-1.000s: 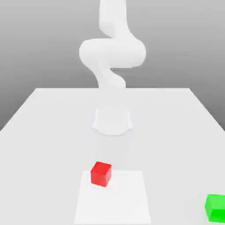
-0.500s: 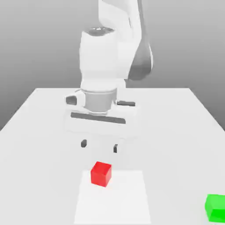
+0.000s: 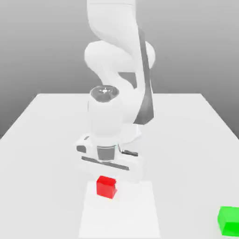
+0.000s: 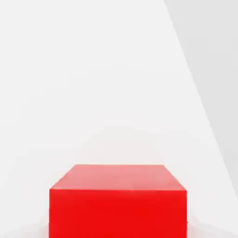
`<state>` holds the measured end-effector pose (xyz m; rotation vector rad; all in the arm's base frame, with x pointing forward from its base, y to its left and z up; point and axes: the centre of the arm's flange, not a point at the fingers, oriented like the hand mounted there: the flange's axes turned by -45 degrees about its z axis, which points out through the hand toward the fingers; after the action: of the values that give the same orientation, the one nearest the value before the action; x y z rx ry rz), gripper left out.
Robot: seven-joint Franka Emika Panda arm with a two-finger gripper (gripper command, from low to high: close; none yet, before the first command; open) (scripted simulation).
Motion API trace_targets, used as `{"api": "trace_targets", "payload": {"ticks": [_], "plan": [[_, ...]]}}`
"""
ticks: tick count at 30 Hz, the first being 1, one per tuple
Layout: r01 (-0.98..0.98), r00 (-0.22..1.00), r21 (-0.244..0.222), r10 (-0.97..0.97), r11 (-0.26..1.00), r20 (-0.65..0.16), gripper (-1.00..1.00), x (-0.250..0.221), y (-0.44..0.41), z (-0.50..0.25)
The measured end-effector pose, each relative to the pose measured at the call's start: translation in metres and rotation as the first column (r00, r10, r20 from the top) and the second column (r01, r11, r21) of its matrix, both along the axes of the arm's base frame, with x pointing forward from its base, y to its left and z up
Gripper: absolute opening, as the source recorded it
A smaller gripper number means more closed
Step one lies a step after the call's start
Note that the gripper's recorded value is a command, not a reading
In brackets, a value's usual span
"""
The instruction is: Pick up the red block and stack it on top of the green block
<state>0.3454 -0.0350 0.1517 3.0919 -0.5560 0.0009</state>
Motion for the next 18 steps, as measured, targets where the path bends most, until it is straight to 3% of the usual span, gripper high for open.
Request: {"api": "trace_targets", "payload": {"ticks": [6, 10, 18], "plan": [[-0.001, 1.0, 0.0, 0.001, 1.0, 0.0, -1.0, 0.0, 0.0, 0.049], [-0.254, 0.967, -0.001, 0.254, 0.967, -0.001, -1.0, 0.035, 0.047, 0.064], [-0.767, 0.642, -0.001, 0.767, 0.642, -0.002, -1.0, 0.102, 0.177, 0.082]]}}
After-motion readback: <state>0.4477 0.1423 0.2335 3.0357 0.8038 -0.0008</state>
